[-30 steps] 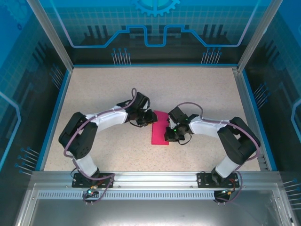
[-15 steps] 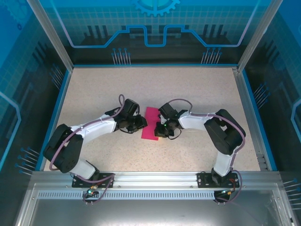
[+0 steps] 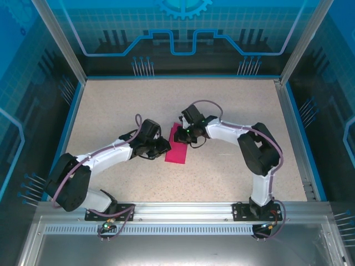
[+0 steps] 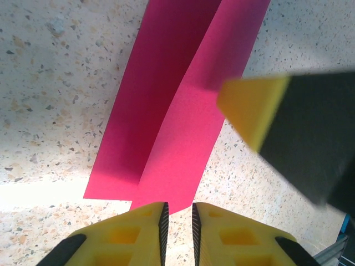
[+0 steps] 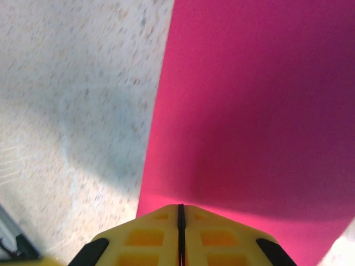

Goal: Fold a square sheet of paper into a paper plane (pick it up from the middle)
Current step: First fold in half a square sheet of paper at the center of the table.

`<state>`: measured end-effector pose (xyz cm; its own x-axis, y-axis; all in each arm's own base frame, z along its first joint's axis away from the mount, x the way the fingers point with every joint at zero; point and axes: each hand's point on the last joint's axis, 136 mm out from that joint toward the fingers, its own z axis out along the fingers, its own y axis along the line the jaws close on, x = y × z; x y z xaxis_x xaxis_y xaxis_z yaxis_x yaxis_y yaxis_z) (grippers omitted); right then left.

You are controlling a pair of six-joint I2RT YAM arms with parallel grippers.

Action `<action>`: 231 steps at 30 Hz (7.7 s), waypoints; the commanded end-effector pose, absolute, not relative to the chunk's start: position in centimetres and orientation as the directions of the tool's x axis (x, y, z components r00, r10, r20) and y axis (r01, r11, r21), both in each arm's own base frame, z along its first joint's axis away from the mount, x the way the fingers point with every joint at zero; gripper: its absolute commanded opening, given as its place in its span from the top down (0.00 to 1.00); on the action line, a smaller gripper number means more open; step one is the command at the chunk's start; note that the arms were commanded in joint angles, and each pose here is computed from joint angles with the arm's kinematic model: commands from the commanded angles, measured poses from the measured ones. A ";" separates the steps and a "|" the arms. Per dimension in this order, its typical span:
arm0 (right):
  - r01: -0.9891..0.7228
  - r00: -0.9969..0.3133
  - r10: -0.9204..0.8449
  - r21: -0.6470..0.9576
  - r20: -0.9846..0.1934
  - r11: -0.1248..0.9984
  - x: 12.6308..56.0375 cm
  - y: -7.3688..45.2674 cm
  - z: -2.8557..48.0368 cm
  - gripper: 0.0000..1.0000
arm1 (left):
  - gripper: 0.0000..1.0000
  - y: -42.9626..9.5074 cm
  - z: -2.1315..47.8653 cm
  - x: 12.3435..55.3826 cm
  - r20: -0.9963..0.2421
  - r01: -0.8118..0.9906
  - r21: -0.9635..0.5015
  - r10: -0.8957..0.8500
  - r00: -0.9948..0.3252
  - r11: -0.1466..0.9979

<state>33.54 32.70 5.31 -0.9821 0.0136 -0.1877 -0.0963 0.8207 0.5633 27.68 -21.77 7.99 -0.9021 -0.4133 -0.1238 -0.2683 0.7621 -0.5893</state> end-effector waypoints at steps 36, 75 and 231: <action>-0.006 -0.988 0.100 0.680 -0.117 0.733 29.0 25.5 4.0 0.97 | 0.94 -31.4 5.2 26.8 -0.020 -0.172 -0.659 -0.245 -0.969 0.732; 0.009 -0.999 0.039 0.611 -0.036 0.791 28.7 25.4 -0.3 1.00 | 1.00 -30.8 1.5 27.6 -0.017 -0.211 -0.575 -0.269 -0.963 0.791; -0.043 -0.977 0.048 0.408 -0.209 0.912 34.4 24.2 6.1 0.68 | 0.65 -20.8 9.0 29.6 -0.206 -0.195 -0.524 -0.346 -0.915 0.829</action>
